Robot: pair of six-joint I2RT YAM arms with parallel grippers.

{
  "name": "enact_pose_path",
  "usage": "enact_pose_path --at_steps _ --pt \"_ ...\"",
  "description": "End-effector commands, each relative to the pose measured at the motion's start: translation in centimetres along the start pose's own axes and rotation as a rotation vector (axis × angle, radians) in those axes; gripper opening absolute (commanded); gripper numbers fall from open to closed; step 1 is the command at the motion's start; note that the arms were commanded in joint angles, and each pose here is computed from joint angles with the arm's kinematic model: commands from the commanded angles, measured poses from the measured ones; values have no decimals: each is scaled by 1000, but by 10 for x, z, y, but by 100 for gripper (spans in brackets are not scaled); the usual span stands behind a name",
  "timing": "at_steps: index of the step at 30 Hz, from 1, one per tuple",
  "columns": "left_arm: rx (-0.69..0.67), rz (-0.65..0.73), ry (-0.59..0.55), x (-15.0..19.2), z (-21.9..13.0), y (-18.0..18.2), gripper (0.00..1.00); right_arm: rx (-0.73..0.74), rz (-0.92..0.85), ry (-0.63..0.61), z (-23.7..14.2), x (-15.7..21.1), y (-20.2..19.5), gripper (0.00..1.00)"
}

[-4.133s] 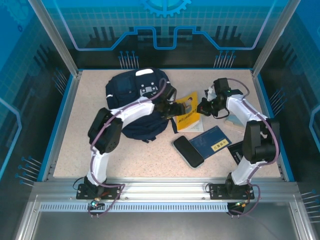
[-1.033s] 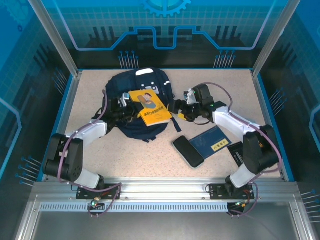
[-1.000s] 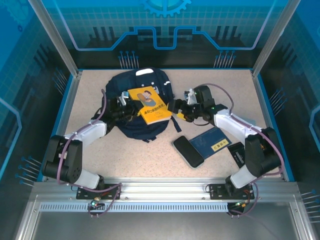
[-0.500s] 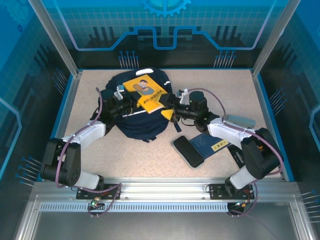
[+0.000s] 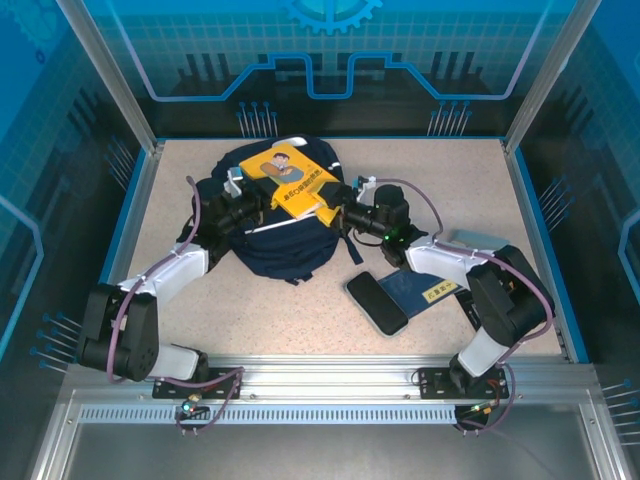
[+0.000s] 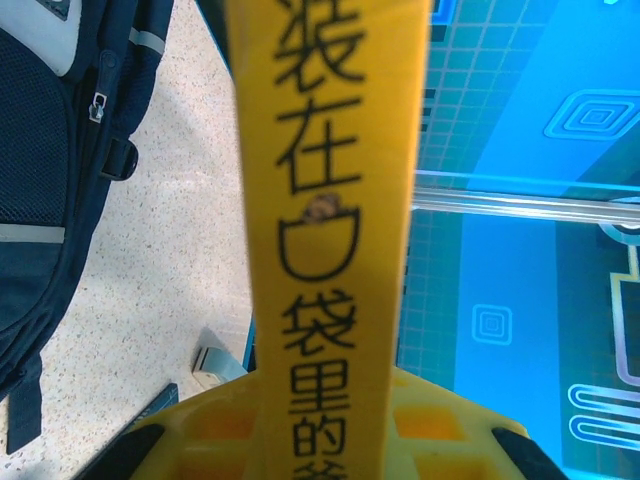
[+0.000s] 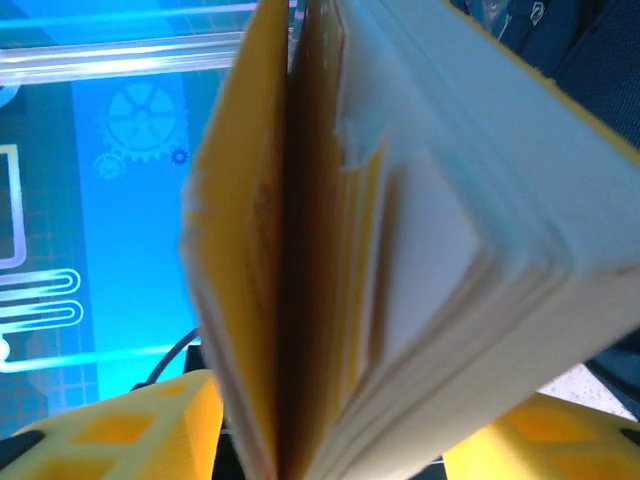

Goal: Pack books, pencil case, and school supplies into a backpack

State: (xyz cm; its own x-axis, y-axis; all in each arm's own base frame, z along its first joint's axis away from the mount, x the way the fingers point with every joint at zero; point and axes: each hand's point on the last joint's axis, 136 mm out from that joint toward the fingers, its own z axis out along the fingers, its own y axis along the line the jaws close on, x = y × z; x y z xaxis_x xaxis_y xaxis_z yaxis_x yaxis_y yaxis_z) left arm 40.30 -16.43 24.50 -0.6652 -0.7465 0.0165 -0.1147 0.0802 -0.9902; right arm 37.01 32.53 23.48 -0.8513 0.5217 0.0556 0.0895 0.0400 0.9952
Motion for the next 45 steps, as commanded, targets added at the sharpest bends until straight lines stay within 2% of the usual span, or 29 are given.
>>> enact_pose_path --at_steps 1,7,10,12,13,14,18,20,22,26,29,36,39,41,45 --pt "135 69 2 8 -8 -46 10 -34 5 -12 6 1 7 50" --pt "109 68 25 15 -6 -37 13 -41 4 -21 6 1 5 42" --pt "90 65 35 17 -7 -30 16 -47 -9 -27 6 -1 7 32" --pt "68 67 44 19 -8 -24 20 -43 -28 -31 5 -2 7 22" --pt "57 77 49 20 -8 -21 25 -30 -37 -34 3 -2 5 17" --pt "39 92 54 22 -10 -18 34 -11 -50 -43 1 -5 3 13" --pt "-145 232 81 27 -18 14 73 96 -162 -90 -18 -14 -4 10" --pt "-256 348 97 26 -24 34 84 168 -225 -119 -31 -20 -8 9" --pt "-338 461 138 28 -29 51 90 264 -310 -156 -49 -28 -11 8" --pt "-484 631 262 34 -37 80 93 408 -441 -234 -92 -44 -11 8" --pt "-568 742 314 38 -37 96 95 487 -508 -274 -121 -55 -7 8" --pt "-836 1133 401 42 -14 116 94 563 -523 -337 -170 -70 -6 9" --pt "-915 1207 456 37 -4 124 89 571 -503 -353 -181 -73 -10 9" --pt "-941 1234 528 38 1 132 82 573 -498 -362 -187 -73 -12 9" --pt "-1000 1294 674 42 10 146 79 552 -505 -365 -189 -73 -9 10"
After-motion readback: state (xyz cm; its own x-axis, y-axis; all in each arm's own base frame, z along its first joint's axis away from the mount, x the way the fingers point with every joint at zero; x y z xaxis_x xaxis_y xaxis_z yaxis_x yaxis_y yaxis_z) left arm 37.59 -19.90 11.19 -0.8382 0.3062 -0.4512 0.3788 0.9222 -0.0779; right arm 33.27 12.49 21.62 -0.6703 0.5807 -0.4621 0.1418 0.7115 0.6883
